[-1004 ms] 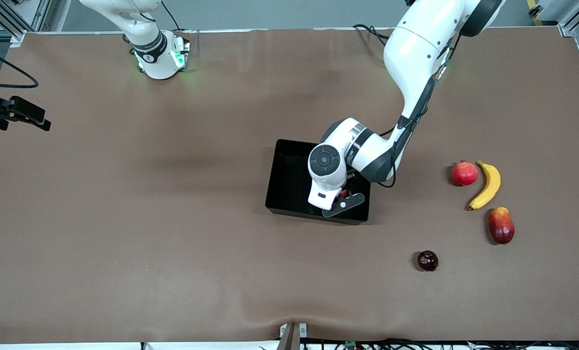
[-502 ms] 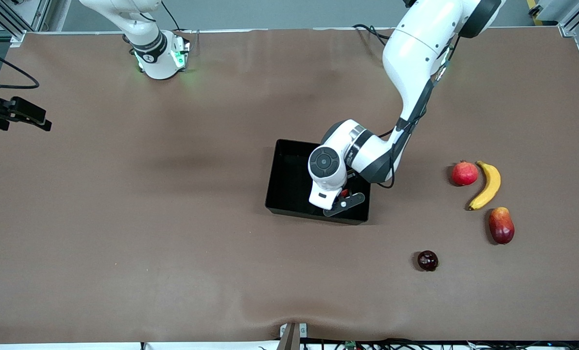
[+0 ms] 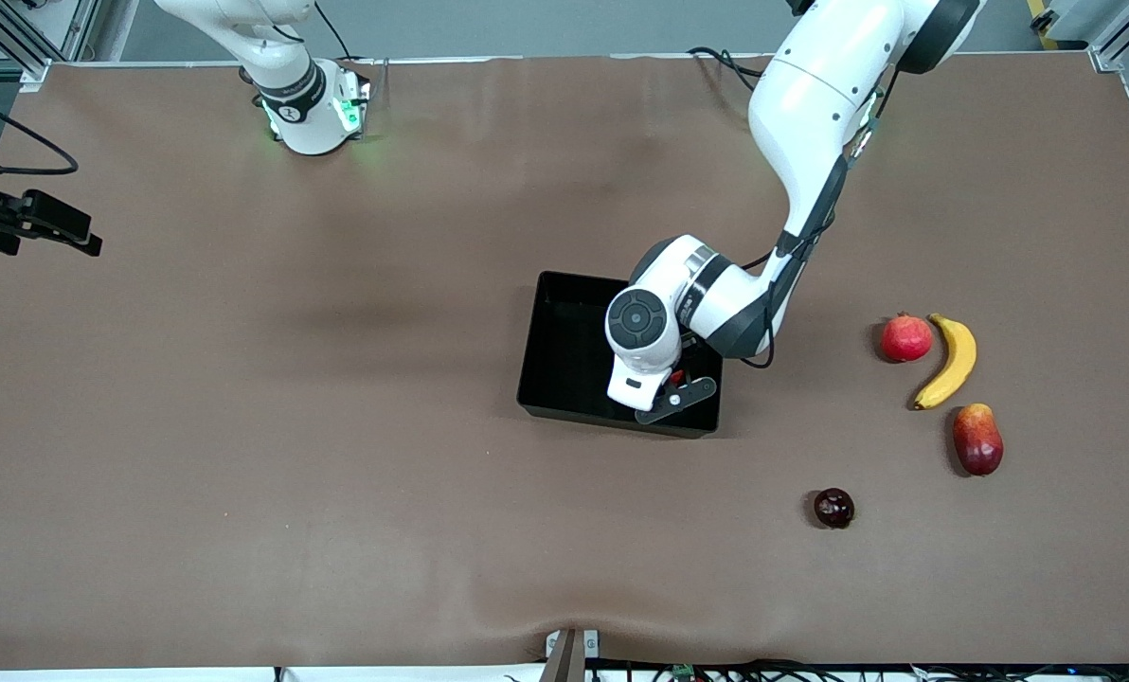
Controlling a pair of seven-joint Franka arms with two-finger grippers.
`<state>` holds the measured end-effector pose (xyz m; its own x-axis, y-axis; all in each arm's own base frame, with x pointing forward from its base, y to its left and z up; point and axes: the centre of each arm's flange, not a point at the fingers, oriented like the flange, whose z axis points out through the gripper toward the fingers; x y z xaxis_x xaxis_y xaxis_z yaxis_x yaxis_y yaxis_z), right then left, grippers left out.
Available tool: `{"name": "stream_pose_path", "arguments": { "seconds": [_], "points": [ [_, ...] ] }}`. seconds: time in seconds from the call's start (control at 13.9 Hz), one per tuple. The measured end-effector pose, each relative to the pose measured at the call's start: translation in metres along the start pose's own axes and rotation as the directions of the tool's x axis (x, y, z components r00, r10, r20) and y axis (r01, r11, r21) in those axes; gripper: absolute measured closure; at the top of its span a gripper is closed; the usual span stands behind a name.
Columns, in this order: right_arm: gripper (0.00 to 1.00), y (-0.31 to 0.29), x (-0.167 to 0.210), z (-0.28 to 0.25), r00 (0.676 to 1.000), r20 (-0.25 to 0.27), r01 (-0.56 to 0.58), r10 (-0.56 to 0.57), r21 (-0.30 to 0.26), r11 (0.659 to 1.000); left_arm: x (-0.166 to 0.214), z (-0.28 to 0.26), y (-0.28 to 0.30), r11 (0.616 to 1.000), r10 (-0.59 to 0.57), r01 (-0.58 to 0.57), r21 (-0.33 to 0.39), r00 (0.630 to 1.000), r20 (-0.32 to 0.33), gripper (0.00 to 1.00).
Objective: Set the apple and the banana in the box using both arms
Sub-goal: 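Lower the apple into the tray and open the left gripper, then move the left gripper to the yellow banana and grasp it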
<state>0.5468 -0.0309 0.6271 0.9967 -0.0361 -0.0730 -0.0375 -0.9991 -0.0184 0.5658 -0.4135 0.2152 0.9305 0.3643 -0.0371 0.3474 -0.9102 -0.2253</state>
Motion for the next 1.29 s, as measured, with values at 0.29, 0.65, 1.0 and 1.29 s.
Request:
{"name": "stream_pose_path", "arguments": {
  "seconds": [0.29, 0.65, 1.0, 1.29],
  "points": [
    [0.0, 0.0, 0.0, 0.0, 1.0, 0.0, 0.0, 0.0, 0.0, 1.0, 0.003, -0.037, -0.006, 1.0, -0.009, 0.009, -0.01, 1.0, -0.014, 0.0],
    [0.0, 0.0, 0.0, 0.001, 1.0, 0.001, 0.001, -0.001, 0.0, 1.0, 0.02, -0.132, -0.048, 0.997, -0.054, 0.051, -0.058, 0.997, -0.053, 0.0],
    [0.0, -0.001, 0.0, 0.002, 1.0, 0.003, 0.002, -0.002, 0.0, 1.0, 0.094, -0.192, -0.148, 0.997, 0.008, -0.013, -0.076, 0.998, -0.068, 0.0],
    [0.0, -0.001, 0.002, 0.005, 1.0, 0.01, 0.002, -0.002, 0.0, 1.0, 0.158, -0.189, -0.253, 0.989, 0.147, -0.147, -0.035, 0.989, -0.004, 0.0]
  ]
}}
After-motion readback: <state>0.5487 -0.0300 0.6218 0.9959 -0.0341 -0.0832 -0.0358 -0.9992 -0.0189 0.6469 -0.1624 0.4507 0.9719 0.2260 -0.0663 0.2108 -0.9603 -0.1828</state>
